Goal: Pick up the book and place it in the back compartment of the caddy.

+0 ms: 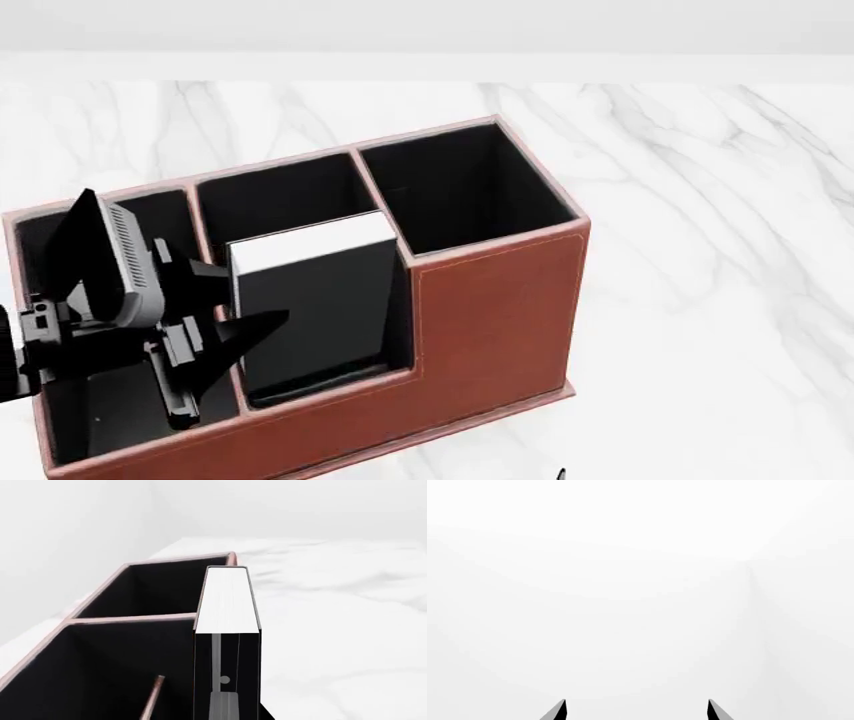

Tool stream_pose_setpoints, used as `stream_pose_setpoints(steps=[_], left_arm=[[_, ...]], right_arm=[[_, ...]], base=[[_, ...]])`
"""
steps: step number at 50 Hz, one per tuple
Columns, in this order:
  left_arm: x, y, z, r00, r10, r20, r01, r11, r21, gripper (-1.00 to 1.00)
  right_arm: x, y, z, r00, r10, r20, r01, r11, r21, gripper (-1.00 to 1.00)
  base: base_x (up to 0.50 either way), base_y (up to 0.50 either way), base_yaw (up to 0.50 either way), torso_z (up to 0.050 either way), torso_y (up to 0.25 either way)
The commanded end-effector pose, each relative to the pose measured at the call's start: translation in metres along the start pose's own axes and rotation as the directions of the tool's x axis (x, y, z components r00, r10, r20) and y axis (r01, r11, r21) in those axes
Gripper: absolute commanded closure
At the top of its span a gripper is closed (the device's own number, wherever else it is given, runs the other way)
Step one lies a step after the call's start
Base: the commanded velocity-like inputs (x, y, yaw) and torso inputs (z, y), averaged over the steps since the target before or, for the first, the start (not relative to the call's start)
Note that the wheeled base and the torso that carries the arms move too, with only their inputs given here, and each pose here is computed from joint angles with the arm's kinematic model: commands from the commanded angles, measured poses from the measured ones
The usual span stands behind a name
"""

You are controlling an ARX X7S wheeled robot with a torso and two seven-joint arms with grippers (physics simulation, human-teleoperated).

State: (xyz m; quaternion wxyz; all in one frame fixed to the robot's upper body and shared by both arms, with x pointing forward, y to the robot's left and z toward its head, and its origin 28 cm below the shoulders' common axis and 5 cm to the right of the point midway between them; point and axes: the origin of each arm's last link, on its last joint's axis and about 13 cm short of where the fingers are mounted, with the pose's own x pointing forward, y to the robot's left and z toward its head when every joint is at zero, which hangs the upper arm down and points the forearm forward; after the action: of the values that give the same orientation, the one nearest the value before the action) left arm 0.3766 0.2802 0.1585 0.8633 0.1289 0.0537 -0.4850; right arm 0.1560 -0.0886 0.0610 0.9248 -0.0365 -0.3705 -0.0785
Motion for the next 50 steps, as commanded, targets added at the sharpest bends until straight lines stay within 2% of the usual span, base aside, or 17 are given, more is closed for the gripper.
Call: stream_pose_setpoints(steps=[1, 20, 50], left_arm=[[0.005, 0.006, 0.005, 0.998, 0.033, 0.051, -0.034, 0.999, 0.007, 1.00], [0.005, 0.009, -0.004, 0.994, 0.087, 0.063, -0.089, 0.996, 0.019, 1.00], [0.022, 0.017, -0.022, 0.992, 0.078, 0.100, -0.076, 0.997, -0.019, 1.00]], right_arm=[[0.000, 0.000, 0.000, 1.000, -0.001, 0.000, 0.001, 1.000, 0.001, -1.00], [0.000, 0.000, 0.000, 1.000, -0.001, -0.002, 0.001, 1.000, 0.002, -1.00], [0.000, 0.000, -0.002, 1.000, 0.002, -0.006, -0.002, 1.000, 0.005, -1.00]], base=[[0.00, 0.00, 0.00, 0.000, 0.000], [0.00, 0.00, 0.00, 0.001, 0.002], [0.00, 0.00, 0.00, 0.000, 0.001]])
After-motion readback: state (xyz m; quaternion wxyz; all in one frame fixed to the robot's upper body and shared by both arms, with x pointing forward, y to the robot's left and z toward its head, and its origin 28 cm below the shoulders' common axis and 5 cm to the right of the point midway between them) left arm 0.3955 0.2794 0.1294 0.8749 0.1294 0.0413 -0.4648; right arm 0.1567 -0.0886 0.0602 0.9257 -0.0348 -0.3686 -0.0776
